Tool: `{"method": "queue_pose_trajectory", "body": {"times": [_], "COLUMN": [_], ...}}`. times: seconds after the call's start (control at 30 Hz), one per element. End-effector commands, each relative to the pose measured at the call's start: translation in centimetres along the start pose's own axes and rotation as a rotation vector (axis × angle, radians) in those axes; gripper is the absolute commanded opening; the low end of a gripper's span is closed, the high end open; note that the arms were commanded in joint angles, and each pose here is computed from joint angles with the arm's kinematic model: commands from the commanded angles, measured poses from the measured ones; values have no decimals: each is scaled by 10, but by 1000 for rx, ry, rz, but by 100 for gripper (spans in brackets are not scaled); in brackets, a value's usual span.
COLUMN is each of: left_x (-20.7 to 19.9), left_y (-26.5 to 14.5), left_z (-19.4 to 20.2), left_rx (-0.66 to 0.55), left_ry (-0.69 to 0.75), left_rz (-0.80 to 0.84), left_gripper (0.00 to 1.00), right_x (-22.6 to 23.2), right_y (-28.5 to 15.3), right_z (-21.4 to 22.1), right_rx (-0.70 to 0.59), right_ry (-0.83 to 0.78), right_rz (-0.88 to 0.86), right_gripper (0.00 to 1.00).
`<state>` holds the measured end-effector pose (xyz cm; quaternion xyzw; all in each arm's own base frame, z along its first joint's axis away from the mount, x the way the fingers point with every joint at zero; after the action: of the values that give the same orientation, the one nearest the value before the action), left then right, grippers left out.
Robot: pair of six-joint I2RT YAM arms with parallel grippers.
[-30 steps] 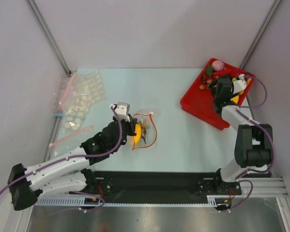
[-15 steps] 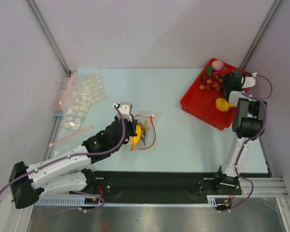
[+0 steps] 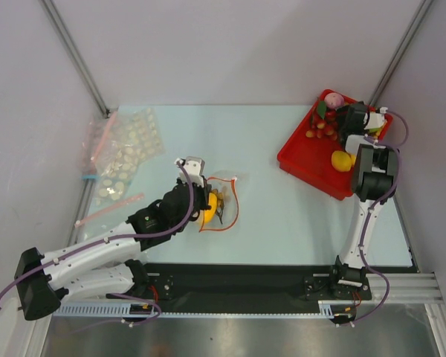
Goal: Place the food in the zip-top bag and seal the zipper
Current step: Pick up the fake vegetable from the bin.
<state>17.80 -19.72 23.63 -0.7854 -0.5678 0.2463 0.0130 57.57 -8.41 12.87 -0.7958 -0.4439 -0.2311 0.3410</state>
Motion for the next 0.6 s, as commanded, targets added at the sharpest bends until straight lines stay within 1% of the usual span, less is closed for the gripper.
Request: {"method": "queue_pose_trajectory", "body": {"times": [0.0,0.03,0.13,0.17,0.23,0.27,0.3,0.37,0.4,0.57], "left_x": [-10,-11,-12,-12,-13,-12,-13,-12,-12,-13], "left_y": [-1,-1,0,0,0,0,0,0,0,-1], "left_z": [-18,-18,-17,-16,-17,-16,-17,-16,-17,-18], "left_rx": [-44,-45,-38,-36,-33,-28,-32,-30,-34,-34], "left_ry": [-50,-49,-45,-46,-47,-45,-47,-45,-46,-48], "left_rz": [24,25,27,27,34,34,36,33,32,37], "left_gripper": [0,0,0,0,0,0,0,0,0,0], "right_x": [12,15,13,13,14,12,13,13,11,18], "right_y": [11,11,14,14,13,13,11,3,1,-17], "right_z": [-13,-15,-13,-12,-13,-13,-14,-14,-14,-24], "right_rx": [-80,-87,-91,-91,-100,-102,-107,-127,-136,-163], "right_ry": [51,59,72,75,77,65,63,61,56,49], "right_rz": [-56,-68,-69,-71,-81,-84,-90,-89,-83,-105], "right_gripper": [79,79,68,61,55,42,35,25,23,21]}}
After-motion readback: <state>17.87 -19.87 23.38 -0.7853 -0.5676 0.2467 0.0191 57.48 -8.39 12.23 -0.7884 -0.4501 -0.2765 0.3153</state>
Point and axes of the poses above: each gripper's point midway between its finger pads, its own y axis out along the fingers, its own x axis along the line the jaws close on, z = x × y, the point moved 8 cm from there along -y, back along the fingers, and after that the axes turned 12 degrees about -y, right-handed, at the moved point
